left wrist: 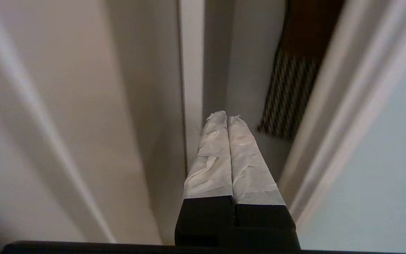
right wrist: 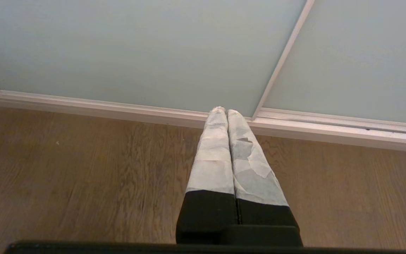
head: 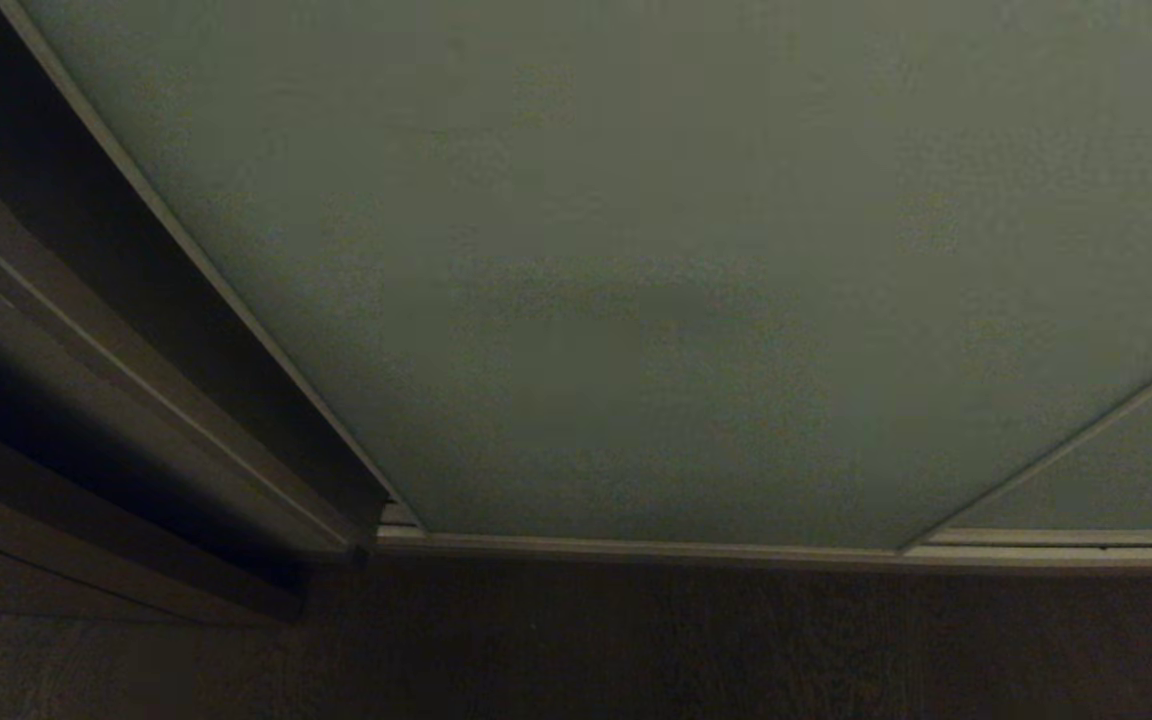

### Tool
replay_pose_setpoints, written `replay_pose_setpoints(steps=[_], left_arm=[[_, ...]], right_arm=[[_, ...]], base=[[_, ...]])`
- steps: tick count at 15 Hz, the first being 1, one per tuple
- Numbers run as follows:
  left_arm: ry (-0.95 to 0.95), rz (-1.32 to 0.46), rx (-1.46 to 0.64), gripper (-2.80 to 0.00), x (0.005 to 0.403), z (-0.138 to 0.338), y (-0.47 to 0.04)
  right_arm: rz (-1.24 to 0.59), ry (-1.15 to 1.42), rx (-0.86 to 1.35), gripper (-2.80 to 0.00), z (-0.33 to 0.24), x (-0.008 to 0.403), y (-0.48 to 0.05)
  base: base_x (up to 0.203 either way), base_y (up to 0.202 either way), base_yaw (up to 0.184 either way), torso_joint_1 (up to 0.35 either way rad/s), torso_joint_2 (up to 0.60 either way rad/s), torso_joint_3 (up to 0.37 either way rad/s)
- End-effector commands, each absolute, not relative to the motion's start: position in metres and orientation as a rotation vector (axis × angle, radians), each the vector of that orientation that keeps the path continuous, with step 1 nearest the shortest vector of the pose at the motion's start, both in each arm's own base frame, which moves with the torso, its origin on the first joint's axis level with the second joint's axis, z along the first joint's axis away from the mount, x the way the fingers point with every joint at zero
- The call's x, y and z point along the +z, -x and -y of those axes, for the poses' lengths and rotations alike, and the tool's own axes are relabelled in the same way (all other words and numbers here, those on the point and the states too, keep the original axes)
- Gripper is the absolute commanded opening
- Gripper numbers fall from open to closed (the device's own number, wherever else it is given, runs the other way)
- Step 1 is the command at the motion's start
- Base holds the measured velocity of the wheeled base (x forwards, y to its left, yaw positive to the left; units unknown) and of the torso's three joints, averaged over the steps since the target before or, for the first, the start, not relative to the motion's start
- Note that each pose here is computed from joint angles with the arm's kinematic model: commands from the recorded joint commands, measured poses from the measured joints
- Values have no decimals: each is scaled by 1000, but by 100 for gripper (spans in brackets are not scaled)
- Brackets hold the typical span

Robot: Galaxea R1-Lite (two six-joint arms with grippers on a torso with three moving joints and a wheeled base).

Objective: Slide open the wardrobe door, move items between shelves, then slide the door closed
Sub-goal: Open the door

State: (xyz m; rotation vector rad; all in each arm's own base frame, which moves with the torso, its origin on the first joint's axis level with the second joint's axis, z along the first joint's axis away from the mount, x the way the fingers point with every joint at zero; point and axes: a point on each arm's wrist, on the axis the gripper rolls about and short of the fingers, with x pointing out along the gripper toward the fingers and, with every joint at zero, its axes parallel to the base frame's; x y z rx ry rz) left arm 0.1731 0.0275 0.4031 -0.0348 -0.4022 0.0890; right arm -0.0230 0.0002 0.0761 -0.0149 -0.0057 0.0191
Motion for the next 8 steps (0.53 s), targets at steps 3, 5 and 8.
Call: replay_pose_setpoints(steps=[3,5,8], left_arm=[[52,335,48,-280,404,-23,-192],[58,340,14,-280,408,-15,-195],[74,313,-16,-280,408,-2,-201]], right_arm=[[8,15,20,-280,0,76,23],[8,15,20,-280,0,76,23],[8,15,20,-280,0,76,23]], base=[[0,0,0,0,0,0],[0,0,0,0,0,0],[0,0,0,0,0,0]])
